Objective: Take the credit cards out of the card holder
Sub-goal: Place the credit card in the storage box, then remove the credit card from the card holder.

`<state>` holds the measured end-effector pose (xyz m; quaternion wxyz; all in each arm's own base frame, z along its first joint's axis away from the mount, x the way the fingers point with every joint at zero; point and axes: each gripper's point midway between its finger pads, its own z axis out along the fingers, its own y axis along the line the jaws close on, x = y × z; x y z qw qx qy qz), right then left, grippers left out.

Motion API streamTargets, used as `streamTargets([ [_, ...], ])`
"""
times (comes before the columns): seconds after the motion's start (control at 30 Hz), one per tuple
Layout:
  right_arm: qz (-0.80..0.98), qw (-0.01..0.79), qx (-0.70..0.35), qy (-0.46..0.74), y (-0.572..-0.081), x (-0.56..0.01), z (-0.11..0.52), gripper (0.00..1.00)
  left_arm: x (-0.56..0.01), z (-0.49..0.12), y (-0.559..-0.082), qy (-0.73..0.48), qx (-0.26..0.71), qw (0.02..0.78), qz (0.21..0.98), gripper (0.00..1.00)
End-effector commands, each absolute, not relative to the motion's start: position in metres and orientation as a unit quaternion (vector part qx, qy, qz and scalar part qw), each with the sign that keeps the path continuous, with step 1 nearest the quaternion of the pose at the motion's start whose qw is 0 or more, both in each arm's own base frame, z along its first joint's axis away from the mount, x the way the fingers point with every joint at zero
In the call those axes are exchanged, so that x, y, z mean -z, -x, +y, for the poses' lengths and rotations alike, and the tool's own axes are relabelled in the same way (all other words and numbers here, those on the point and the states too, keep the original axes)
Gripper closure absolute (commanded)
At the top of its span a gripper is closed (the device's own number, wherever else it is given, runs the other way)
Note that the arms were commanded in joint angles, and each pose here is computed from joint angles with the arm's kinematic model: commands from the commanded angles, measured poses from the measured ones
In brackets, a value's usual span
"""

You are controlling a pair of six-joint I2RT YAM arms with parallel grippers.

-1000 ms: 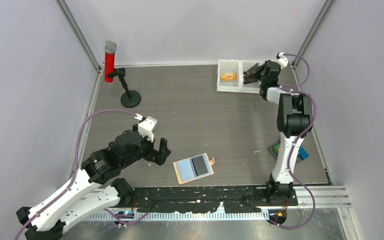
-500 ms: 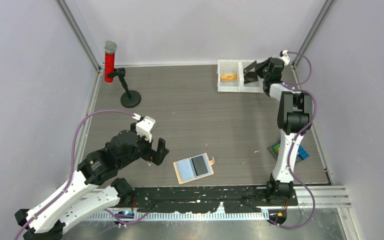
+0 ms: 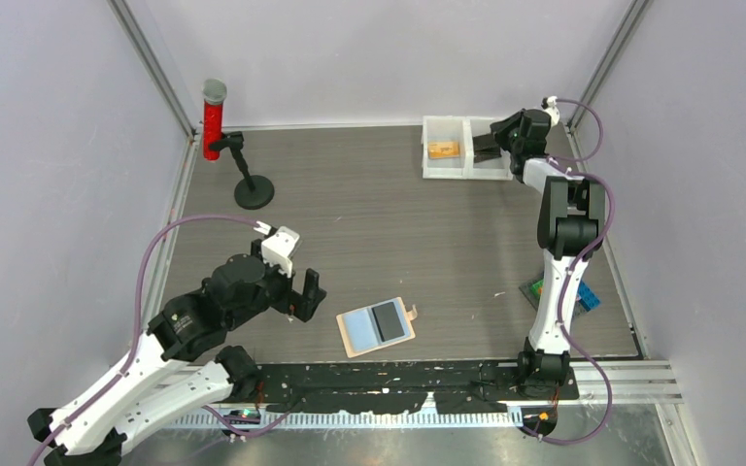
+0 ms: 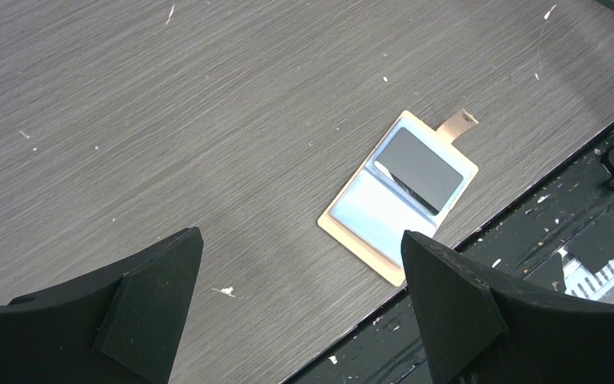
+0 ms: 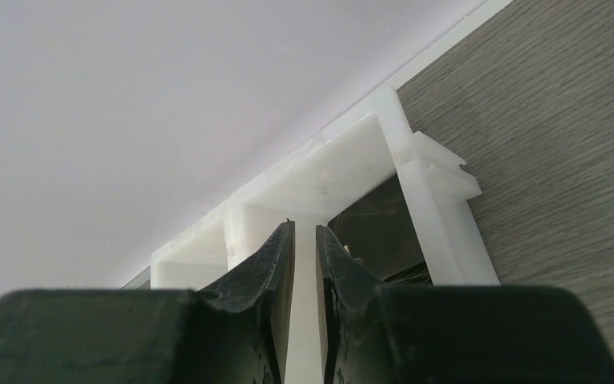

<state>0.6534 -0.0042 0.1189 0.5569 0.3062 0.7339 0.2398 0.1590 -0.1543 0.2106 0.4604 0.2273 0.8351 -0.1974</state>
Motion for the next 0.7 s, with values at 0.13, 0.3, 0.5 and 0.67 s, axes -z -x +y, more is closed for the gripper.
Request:
streamTargets([
  [0.13, 0.757, 0.545, -0.224, -0.281, -0.657, -0.143, 0.003, 0.76, -0.226, -0.145, -0.164, -0.2, 0.186, 0.485, 0.831, 0.01],
  [0.3, 0.769, 0.548, -0.215, -0.249, -0.65, -0.167, 0.014, 0.75, -0.202, -0.147, -0.168, -0.139, 0.182, 0.449, 0.864, 0.01],
  [0.5, 0.785, 0.542, -0.227, -0.198, -0.619, -0.207, 0.044, 0.74, -0.173, -0.174, -0.158, -0.117, 0.228, 0.379, 0.889, 0.08],
  [0.67, 0.807, 0.501, -0.261, -0.174, -0.555, -0.212, 0.095, 0.73, -0.156, -0.184, -0.156, -0.098, 0.251, 0.36, 0.893, 0.12],
])
